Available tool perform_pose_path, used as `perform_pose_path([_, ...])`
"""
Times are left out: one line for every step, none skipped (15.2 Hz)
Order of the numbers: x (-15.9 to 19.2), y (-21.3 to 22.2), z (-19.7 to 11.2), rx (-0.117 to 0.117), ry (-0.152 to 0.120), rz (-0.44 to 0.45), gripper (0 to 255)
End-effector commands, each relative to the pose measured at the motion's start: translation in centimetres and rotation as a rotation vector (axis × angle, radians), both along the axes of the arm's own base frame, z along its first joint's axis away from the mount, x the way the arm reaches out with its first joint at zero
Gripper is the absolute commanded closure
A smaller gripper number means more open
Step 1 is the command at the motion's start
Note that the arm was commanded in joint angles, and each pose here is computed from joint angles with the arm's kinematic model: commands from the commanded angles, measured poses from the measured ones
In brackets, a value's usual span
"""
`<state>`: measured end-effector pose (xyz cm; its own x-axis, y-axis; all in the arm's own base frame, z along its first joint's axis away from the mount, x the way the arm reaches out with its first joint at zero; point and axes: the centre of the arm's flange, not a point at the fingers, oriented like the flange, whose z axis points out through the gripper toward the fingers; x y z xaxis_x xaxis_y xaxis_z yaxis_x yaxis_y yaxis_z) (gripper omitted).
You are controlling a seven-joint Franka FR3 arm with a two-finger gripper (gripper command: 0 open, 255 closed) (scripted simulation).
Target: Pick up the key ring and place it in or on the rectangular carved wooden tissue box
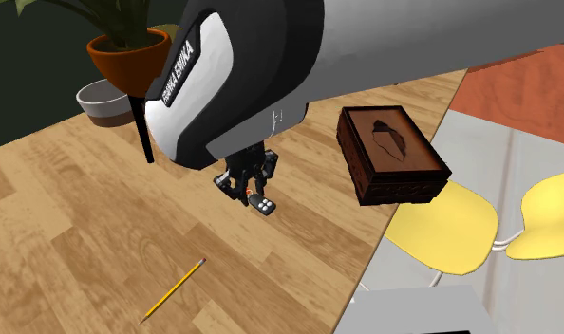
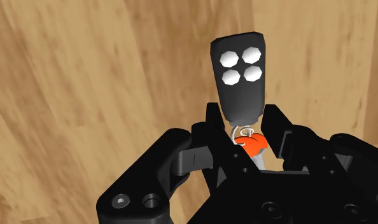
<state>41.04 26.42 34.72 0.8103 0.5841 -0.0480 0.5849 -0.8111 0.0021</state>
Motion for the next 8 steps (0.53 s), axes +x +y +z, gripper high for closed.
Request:
perform_pose_path([-0.1, 0.1, 1.0, -0.001, 0.001, 0.000, 255])
perform_pose_path([-0.1, 0.1, 1.5, -0.001, 0.001, 0.000, 255])
perform_pose_path([-0.1, 0.1, 2.0, -0.001, 0.001, 0.000, 255])
perform_pose_path([-0.1, 0.1, 2.6, -0.001, 0.001, 0.000, 255])
perform_pose_path([-0.1, 0.1, 3.1, -0.001, 0.001, 0.000, 255])
perform_pose_path([-0.1, 0.1, 3.6, -0.001, 0.001, 0.000, 255])
perform_pose_path([-0.1, 0.1, 4.1, -0.001, 0.001, 0.000, 255])
perform_pose_path([-0.1, 0.1, 4.7, -0.001, 0.001, 0.000, 255])
